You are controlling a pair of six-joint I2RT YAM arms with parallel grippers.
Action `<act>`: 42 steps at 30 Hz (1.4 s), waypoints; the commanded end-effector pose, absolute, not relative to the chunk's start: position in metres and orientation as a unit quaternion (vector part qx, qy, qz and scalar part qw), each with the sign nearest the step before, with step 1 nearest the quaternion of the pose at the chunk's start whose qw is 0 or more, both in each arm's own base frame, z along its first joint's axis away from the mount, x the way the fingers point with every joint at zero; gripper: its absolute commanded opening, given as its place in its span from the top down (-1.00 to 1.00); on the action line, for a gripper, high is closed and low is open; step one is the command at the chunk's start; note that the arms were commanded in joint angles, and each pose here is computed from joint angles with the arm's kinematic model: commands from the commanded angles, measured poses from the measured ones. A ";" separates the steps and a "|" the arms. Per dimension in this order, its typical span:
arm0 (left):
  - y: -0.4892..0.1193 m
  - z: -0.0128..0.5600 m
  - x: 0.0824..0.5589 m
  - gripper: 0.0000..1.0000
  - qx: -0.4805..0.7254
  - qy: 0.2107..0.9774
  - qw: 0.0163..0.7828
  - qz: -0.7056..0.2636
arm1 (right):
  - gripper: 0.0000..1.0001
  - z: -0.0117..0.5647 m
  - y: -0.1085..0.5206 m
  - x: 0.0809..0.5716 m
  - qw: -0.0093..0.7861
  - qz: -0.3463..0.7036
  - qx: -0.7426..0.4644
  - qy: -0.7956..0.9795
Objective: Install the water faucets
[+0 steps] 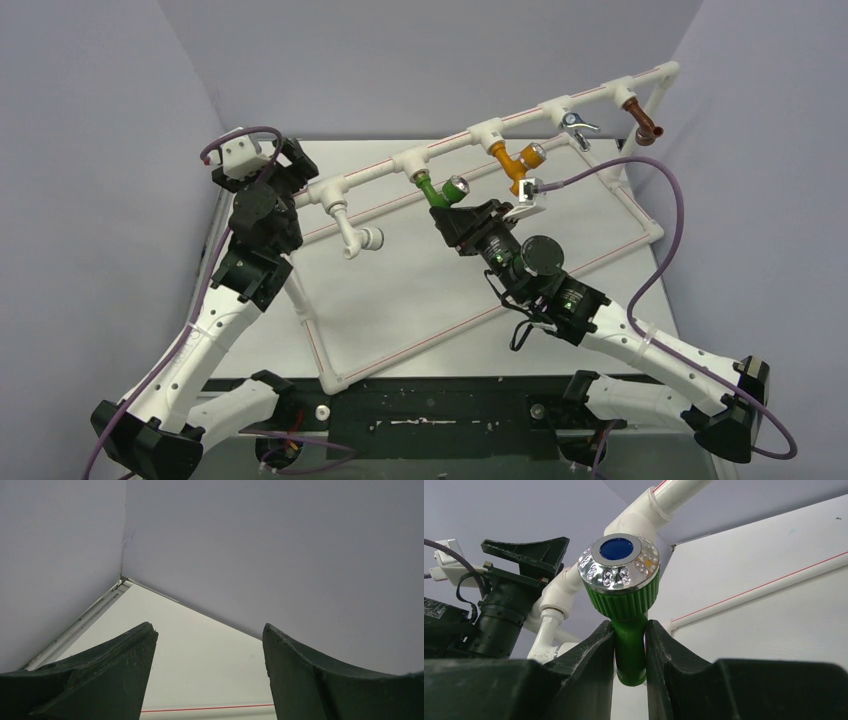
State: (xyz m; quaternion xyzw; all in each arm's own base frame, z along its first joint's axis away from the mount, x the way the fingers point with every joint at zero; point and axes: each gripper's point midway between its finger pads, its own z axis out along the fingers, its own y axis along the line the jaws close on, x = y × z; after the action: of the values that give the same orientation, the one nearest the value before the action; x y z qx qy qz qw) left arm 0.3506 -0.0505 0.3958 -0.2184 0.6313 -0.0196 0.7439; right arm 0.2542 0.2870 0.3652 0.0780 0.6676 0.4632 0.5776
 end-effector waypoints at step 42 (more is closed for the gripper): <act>-0.065 0.297 0.332 -0.48 -0.118 0.757 0.642 0.026 | 1.00 0.399 0.255 0.294 0.443 0.626 0.403 0.500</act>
State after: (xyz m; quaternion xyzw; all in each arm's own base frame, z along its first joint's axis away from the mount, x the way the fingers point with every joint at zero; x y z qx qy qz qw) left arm 0.3499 -0.0510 0.3976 -0.2160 0.6280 -0.0282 0.7471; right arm 0.2513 0.2921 0.3697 0.2924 0.6081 0.6149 0.4082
